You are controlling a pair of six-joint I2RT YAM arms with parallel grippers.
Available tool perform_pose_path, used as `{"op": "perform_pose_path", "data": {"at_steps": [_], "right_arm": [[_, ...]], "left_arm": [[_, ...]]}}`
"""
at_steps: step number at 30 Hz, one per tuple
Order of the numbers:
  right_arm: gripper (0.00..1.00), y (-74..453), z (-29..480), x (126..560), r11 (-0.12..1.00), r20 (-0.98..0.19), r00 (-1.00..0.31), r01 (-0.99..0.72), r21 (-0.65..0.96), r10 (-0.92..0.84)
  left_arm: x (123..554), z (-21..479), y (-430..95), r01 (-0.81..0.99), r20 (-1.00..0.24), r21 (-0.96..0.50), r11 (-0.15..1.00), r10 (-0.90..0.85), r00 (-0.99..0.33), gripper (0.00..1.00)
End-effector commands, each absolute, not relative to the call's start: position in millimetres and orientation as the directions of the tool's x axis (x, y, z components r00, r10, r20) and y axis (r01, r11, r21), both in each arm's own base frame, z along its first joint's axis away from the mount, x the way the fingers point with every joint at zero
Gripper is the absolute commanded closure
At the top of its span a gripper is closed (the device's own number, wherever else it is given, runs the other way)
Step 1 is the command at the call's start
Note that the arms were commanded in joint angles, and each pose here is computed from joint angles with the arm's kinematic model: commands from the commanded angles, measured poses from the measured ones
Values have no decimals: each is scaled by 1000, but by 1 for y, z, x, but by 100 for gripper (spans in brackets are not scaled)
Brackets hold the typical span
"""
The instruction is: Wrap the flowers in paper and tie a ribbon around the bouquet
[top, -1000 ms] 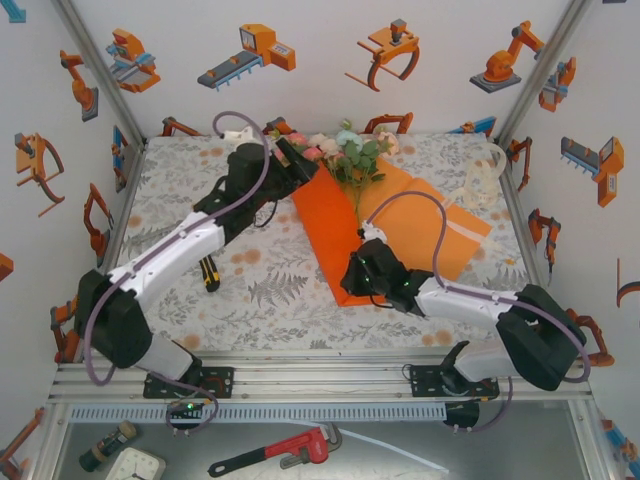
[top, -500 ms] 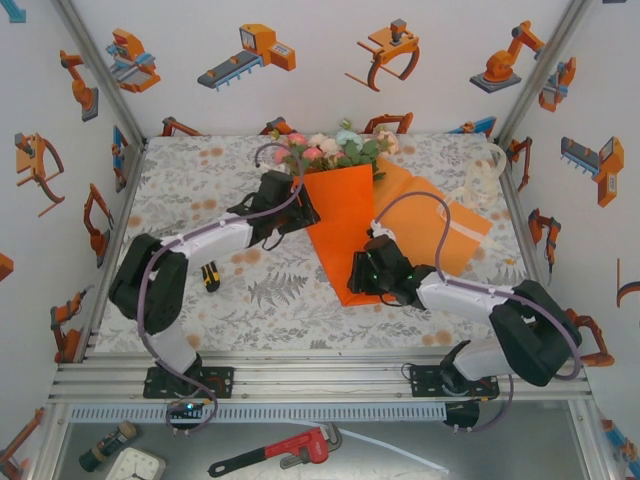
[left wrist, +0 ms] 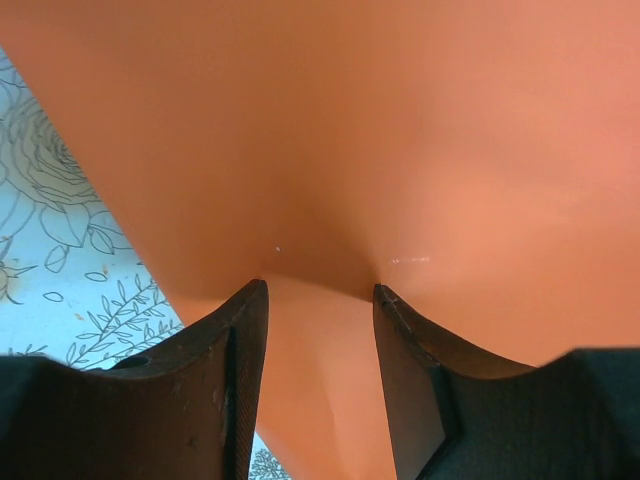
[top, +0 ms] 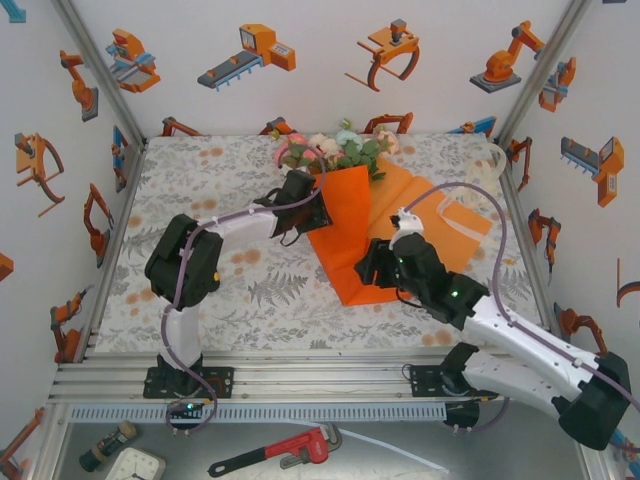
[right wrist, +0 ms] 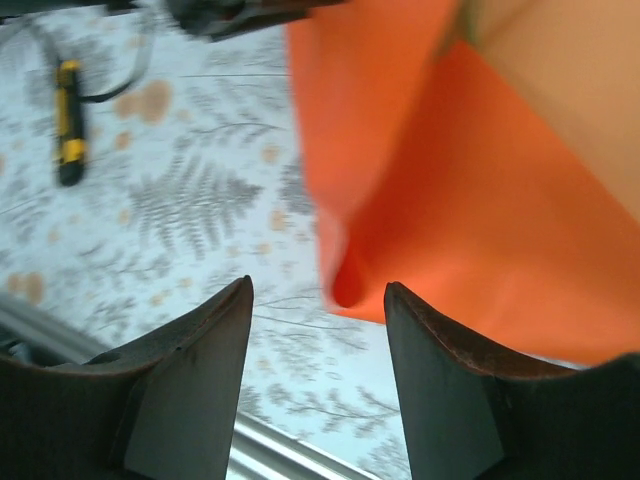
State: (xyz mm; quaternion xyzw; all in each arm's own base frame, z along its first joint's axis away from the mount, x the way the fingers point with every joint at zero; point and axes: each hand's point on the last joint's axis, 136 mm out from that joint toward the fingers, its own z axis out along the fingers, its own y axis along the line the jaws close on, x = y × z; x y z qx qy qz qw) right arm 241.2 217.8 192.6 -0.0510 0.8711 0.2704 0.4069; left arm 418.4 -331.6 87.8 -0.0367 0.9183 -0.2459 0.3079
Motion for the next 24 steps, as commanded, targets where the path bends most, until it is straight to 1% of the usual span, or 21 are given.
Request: {"op": "perform_pose_path", "data": {"at_steps": [1, 4, 6, 8, 12, 16, 19, 22, 24], "right_arm": [[48, 270, 188, 248, 767, -684, -722, -380, 517, 103], [49, 284, 163, 262, 812, -677, -735, -369, 453, 43], [51, 270, 137, 273, 889, -662, -749, -296, 351, 12], [51, 252, 116, 276, 936, -657, -754, -249, 249, -25], [51, 226, 86, 269, 963, -631, -768, -238, 126, -108], [51, 222, 59, 256, 953, -588, -792, -279, 113, -162], [51, 216, 49, 253, 961, -569, -806, -261, 91, -165], [52, 212, 47, 253, 964, -555, -811, -260, 58, -186], [51, 214, 56, 252, 958, -560, -804, -281, 63, -200]], "left_arm": [[433, 89, -317, 8, -559, -437, 899, -265, -786, 52], [442, 86, -310, -15, -556, -436, 900, -282, -782, 52], [447, 85, -307, -27, -555, -442, 897, -297, -777, 52], [453, 83, -303, -40, -553, -445, 895, -310, -773, 52], [468, 76, -290, -76, -538, -458, 886, -345, -769, 52], [484, 70, -276, -97, -536, -468, 879, -369, -759, 53], [495, 70, -267, -114, -537, -468, 877, -384, -751, 56], [509, 72, -261, -109, -547, -479, 871, -393, -740, 64], [520, 76, -259, -100, -555, -479, 872, -389, -735, 70]]}}
